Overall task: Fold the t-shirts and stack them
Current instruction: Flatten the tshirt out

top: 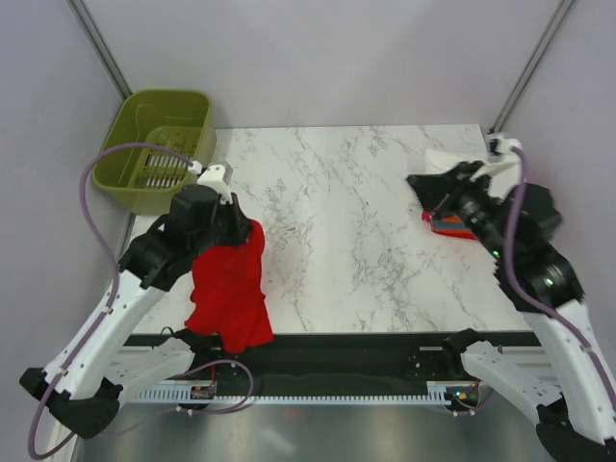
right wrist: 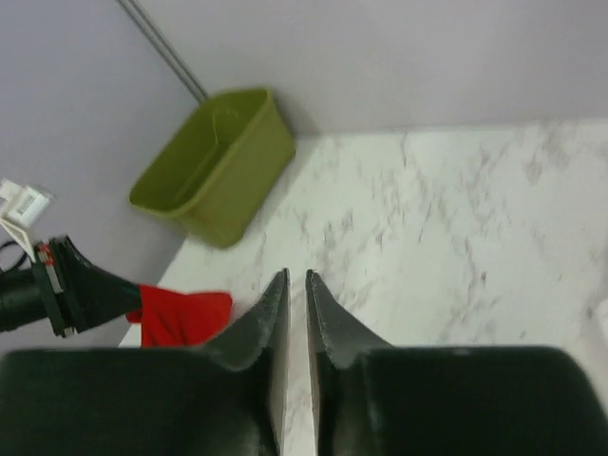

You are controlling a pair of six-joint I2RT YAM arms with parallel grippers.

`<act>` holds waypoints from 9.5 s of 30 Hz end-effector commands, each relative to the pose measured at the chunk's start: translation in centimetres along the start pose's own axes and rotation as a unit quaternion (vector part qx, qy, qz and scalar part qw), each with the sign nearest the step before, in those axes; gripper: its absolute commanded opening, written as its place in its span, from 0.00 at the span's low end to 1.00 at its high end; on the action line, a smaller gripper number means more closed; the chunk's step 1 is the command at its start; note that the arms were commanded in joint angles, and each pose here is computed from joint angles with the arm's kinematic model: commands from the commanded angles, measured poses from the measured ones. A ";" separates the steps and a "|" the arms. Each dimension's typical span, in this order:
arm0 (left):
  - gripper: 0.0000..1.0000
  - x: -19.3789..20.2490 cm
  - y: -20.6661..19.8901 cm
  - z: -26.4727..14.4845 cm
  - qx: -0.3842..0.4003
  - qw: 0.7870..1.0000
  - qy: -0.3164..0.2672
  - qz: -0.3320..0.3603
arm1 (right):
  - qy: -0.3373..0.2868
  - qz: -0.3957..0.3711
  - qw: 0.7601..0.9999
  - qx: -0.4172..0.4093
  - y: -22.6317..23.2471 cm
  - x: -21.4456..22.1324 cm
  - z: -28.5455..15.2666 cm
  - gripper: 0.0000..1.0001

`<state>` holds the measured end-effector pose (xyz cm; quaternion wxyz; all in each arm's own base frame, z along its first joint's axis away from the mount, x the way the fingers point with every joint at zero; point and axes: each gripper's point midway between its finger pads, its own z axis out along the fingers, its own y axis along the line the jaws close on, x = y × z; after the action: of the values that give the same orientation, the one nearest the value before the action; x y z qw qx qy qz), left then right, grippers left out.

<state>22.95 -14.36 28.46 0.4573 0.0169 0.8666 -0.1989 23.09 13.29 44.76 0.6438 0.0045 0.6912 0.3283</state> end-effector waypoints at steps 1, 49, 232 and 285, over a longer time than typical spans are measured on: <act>0.02 -3.6 -2.5 0.8 0.044 0.997 -0.054 -0.012 | 0.070 0.006 0.995 -0.073 0.8 5.3 3.3 0.36; 0.02 -9.8 -9.3 -0.7 0.175 0.978 -0.105 -0.051 | 0.337 -0.001 0.916 -0.218 5.5 41.9 0.8 0.71; 0.76 13.0 19.7 11.8 -0.286 0.909 0.018 -0.304 | 0.377 0.037 0.872 0.310 -16.6 33.5 -5.9 0.49; 0.33 17.8 22.3 13.8 -0.337 0.861 0.060 -0.375 | 0.403 0.075 0.848 0.336 -15.4 34.0 -9.7 0.58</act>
<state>28.70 -1.37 1.83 0.2945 -0.4421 0.8455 -0.0543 14.50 11.21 6.06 0.2269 0.1244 0.9620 0.0875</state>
